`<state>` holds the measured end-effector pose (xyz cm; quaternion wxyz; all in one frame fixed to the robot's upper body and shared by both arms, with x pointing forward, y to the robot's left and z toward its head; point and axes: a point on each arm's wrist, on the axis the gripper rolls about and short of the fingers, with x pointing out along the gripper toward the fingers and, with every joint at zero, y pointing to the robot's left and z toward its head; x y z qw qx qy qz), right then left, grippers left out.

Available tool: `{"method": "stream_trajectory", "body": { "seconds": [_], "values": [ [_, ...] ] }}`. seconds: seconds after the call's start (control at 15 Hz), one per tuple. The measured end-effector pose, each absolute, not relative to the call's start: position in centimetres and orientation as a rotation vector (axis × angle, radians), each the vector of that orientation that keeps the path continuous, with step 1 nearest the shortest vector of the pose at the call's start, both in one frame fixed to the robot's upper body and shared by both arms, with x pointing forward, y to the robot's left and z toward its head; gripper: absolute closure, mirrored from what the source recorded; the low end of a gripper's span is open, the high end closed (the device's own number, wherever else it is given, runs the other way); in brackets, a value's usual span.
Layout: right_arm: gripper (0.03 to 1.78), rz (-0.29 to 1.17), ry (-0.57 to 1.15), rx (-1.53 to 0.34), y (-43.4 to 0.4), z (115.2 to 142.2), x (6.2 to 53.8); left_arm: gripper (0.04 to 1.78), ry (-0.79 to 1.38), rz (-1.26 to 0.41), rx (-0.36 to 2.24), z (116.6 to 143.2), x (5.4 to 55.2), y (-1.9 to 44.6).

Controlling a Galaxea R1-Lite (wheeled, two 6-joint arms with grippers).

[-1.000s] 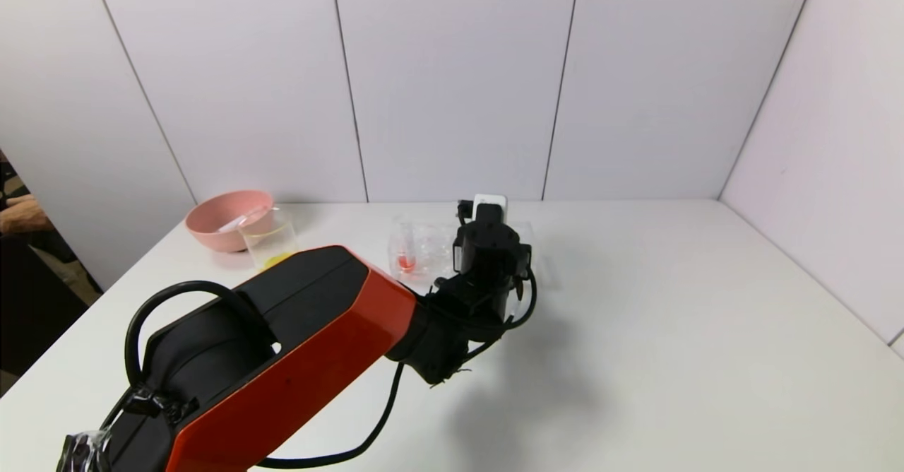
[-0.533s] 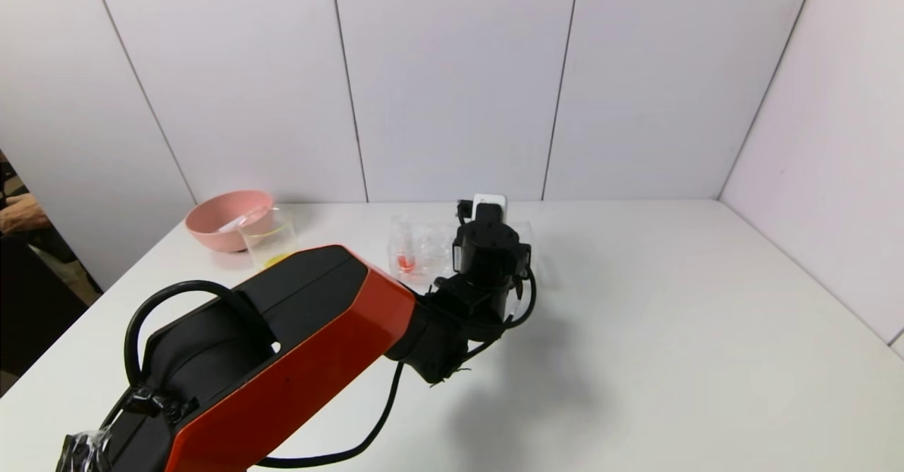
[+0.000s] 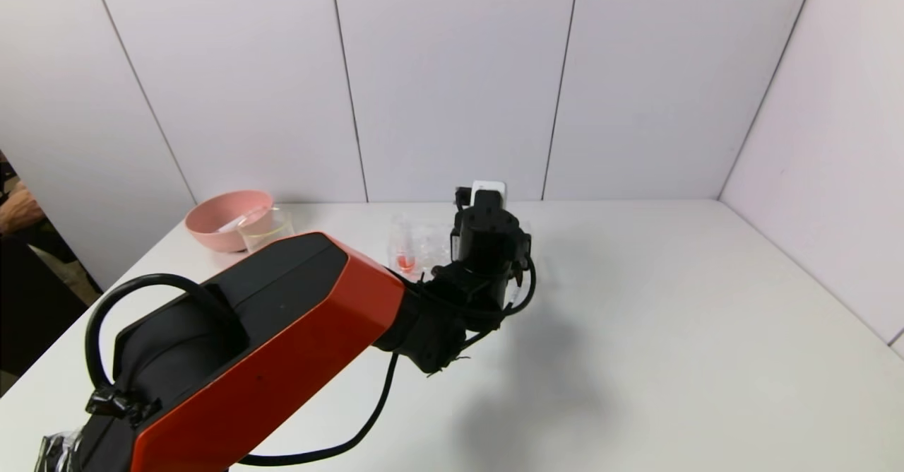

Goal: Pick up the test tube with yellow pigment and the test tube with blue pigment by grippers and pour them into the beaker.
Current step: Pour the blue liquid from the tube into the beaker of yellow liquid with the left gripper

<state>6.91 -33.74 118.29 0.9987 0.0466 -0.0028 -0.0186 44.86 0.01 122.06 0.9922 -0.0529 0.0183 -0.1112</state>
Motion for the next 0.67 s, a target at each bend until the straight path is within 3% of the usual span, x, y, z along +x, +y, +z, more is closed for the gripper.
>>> {"method": "stream_trajectory", "body": {
  "seconds": [0.67],
  "values": [
    [0.1,-0.037,-0.006,0.094,-33.7,118.3,6.9,1.37,-0.015,-0.246,-0.081,130.2,41.8,1.5]
  ]
}}
